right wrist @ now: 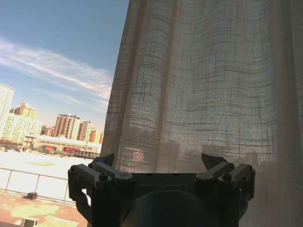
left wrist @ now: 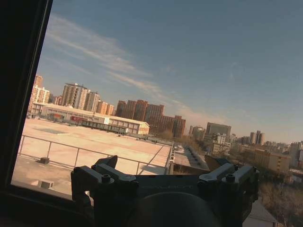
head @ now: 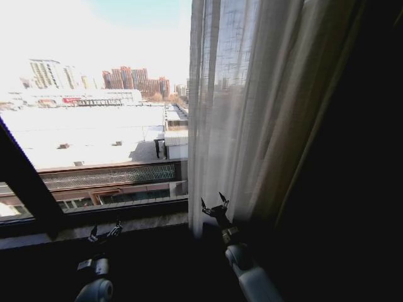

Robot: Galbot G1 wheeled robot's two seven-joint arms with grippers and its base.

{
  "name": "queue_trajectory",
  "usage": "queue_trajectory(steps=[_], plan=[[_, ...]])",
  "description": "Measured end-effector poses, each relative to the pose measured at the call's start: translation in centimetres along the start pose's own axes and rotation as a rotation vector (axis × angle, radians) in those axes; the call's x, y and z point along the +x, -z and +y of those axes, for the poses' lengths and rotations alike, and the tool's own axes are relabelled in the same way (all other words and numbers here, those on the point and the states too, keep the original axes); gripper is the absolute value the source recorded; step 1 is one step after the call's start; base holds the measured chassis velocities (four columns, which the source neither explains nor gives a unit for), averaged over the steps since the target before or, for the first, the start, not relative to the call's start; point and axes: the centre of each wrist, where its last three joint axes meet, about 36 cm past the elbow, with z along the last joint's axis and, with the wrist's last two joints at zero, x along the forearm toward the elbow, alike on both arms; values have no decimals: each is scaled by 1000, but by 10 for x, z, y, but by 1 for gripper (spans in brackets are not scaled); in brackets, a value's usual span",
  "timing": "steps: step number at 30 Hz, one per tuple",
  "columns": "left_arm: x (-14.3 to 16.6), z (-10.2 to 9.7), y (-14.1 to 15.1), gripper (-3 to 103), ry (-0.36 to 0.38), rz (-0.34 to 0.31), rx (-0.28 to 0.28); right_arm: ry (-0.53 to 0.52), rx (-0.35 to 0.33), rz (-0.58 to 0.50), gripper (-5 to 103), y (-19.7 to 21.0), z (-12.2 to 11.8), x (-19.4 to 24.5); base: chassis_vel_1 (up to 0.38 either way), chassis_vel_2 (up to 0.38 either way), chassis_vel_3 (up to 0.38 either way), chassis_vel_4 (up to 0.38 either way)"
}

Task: Open the curtains by pulling them apart, changing their state from closed to fully open.

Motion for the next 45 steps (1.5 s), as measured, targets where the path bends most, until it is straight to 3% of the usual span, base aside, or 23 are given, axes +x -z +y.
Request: queue_trajectory(steps=[24, 31, 34, 41, 43, 45], plan=[[0, 0, 0, 100, 0, 0, 0, -35, 17, 1, 99, -13, 1, -94, 0, 0, 0, 0], [0, 0, 0, 100, 0, 0, 0, -38, 19, -17, 69, -12, -4, -92, 0, 0, 0, 0], [0, 0, 0, 100, 0, 0, 0, -36, 17, -19, 63, -12, -5, -90, 0, 0, 0, 0], [0, 0, 0, 100, 0, 0, 0, -15, 5, -29, 31, -7, -4, -84, 0, 0, 0, 0], [0, 0, 0, 100, 0, 0, 0, -6, 0, -34, 31, -7, -4, -82, 0, 0, 0, 0], [0, 0, 0, 100, 0, 0, 0, 15, -8, -44, 20, -7, -2, -80, 0, 0, 0, 0]])
